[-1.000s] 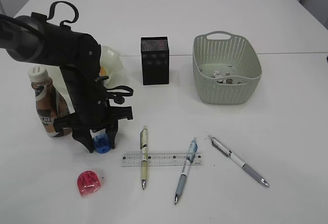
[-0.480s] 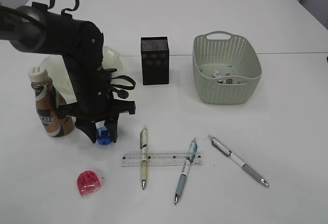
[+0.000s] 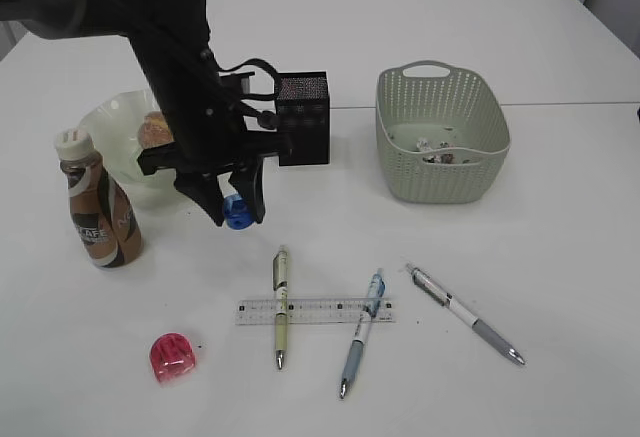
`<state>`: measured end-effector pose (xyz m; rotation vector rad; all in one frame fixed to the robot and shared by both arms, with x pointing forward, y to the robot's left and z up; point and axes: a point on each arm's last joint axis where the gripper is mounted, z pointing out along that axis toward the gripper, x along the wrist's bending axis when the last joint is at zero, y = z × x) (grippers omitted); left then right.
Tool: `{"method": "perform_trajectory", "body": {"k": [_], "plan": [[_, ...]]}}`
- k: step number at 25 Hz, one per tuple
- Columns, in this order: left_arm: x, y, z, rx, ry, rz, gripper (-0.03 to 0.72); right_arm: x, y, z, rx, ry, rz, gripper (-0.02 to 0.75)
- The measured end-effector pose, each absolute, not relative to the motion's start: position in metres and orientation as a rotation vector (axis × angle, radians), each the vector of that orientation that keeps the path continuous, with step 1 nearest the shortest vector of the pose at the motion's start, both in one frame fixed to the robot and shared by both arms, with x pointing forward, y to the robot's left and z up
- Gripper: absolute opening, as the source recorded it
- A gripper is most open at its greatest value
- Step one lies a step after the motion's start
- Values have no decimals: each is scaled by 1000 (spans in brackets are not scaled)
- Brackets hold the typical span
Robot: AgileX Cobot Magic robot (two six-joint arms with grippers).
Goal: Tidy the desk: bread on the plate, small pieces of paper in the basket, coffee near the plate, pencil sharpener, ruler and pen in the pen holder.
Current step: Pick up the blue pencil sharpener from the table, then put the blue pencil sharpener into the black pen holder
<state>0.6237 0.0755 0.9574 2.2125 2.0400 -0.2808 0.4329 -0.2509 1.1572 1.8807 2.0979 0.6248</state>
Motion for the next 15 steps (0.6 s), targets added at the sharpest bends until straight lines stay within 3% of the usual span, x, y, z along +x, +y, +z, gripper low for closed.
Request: {"method": "perform_trajectory", "body": {"k": [6, 10, 15], "plan": [[630, 68, 976, 2189, 1950, -290, 293, 433, -251, 1157, 1882, 2095, 623, 561], [638, 68, 985, 2201, 1868, -193, 293, 433, -252, 1157, 1876, 2087, 608, 561], [656, 62, 991, 2101, 1714, -23, 293, 434, -255, 1157, 1859, 2073, 575, 561]]}}
